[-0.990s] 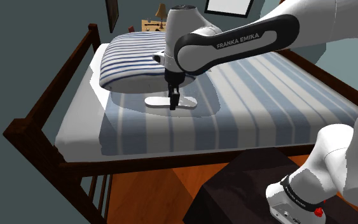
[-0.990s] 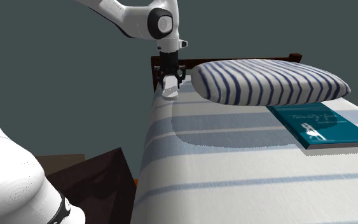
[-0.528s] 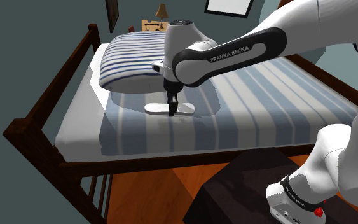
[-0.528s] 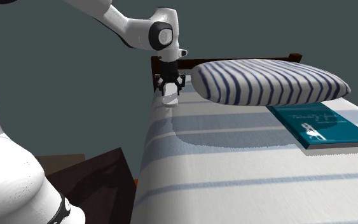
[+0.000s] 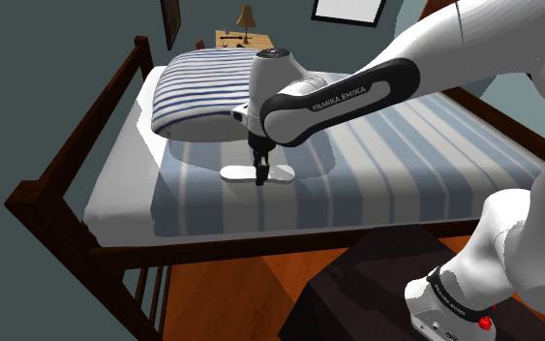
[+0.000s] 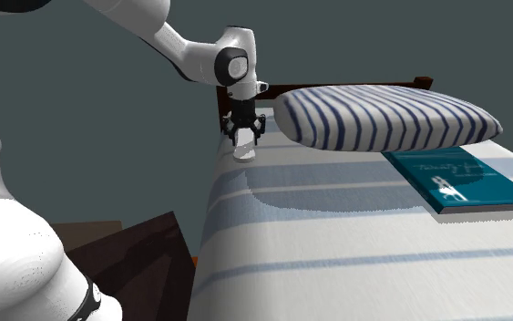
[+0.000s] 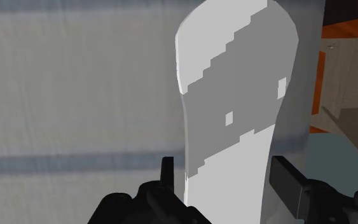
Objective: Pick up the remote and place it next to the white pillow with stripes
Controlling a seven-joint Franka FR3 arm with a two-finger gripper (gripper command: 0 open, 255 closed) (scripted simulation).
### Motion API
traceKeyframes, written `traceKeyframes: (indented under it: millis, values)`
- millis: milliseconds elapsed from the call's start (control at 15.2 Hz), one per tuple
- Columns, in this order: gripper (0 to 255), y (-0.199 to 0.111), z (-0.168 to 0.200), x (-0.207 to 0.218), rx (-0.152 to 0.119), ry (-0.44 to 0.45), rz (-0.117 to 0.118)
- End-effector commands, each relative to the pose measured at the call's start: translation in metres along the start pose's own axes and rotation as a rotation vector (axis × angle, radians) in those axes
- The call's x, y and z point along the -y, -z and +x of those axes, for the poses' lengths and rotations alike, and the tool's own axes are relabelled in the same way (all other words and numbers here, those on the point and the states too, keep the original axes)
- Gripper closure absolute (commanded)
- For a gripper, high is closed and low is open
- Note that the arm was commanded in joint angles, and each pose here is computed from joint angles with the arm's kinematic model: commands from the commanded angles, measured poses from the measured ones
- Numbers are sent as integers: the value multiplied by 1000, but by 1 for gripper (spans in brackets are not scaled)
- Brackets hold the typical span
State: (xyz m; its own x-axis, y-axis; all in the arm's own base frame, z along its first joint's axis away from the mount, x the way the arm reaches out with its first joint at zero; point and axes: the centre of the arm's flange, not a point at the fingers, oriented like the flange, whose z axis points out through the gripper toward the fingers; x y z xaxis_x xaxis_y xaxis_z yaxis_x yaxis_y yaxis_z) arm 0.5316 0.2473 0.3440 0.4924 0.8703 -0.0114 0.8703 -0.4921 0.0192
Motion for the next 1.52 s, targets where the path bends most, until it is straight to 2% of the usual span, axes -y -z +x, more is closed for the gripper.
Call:
traceKeyframes:
  millis: [0,264,330,660,924,1452]
  values:
    - [255,-1,0,0,-1,0,0]
    - [255,-1,0,0,-1,0,0]
    - [0,-1,0,0,-1,0,0]
    - [0,-1,0,0,-1,0,0]
    - [0,49,0,0,-1,0,0]
    - [0,49,0,0,-1,0,0]
